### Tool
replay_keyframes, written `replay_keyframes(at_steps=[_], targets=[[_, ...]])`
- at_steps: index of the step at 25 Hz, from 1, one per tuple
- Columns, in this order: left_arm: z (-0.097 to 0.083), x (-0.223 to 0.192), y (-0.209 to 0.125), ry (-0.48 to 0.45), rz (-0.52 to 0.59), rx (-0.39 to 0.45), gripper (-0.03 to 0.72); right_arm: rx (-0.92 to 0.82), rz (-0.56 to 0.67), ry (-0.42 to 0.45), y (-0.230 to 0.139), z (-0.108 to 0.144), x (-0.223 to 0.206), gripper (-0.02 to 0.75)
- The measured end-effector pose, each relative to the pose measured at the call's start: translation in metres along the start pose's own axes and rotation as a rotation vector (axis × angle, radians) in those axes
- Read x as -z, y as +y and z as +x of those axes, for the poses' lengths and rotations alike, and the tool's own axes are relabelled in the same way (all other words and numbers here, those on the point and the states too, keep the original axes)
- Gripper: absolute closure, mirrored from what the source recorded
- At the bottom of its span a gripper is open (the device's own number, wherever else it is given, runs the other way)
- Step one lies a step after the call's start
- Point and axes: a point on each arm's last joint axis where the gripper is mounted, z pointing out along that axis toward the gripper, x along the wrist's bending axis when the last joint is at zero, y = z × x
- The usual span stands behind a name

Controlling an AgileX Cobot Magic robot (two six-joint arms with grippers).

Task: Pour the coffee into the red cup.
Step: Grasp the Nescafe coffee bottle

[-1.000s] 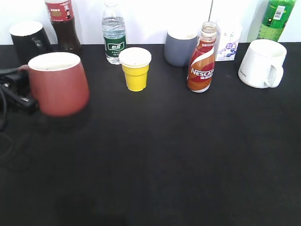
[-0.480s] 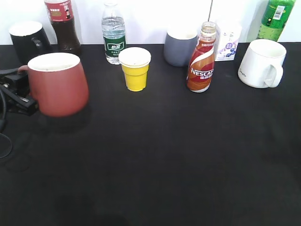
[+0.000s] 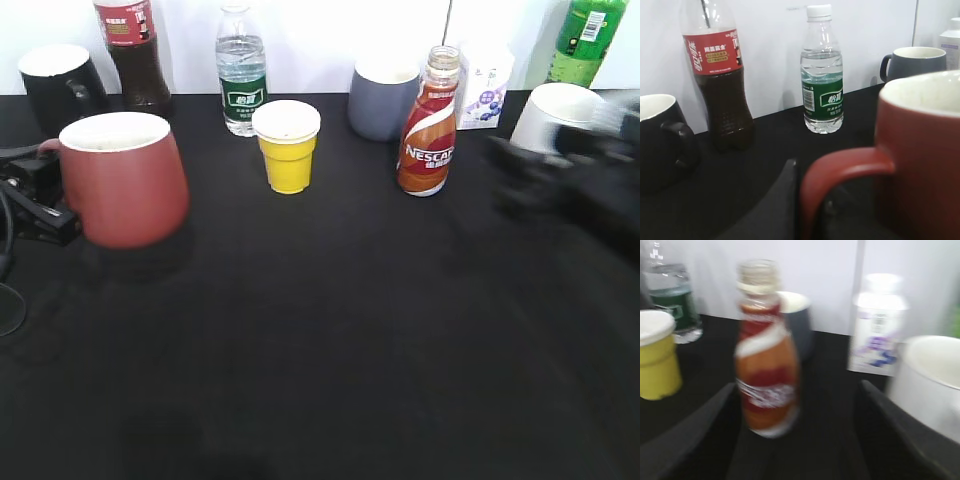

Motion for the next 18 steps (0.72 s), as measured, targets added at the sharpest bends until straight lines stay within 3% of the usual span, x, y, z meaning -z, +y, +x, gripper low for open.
replay_keyframes(at_steps=[4, 7, 9, 11, 18], targets=[[0.000, 0.000, 0.000, 0.000, 0.000, 0.000, 0.645, -0.051, 0.092, -0.034, -0.010, 0.030, -0.039, 0.191], [0.000, 0.000, 0.000, 0.000, 0.000, 0.000, 0.645, -0.078, 0.126, -0.070, -0.019, 0.029, -0.057, 0.190], [0.000, 0.000, 0.000, 0.000, 0.000, 0.000, 0.645, -0.076, 0.127, -0.077, -0.025, 0.029, -0.062, 0.097], [0.000, 0.000, 0.000, 0.000, 0.000, 0.000, 0.645, -0.070, 0.139, -0.081, -0.036, 0.029, -0.064, 0.065], [0.000, 0.000, 0.000, 0.000, 0.000, 0.000, 0.645, -0.071, 0.108, -0.098, -0.056, 0.031, -0.100, 0.066]])
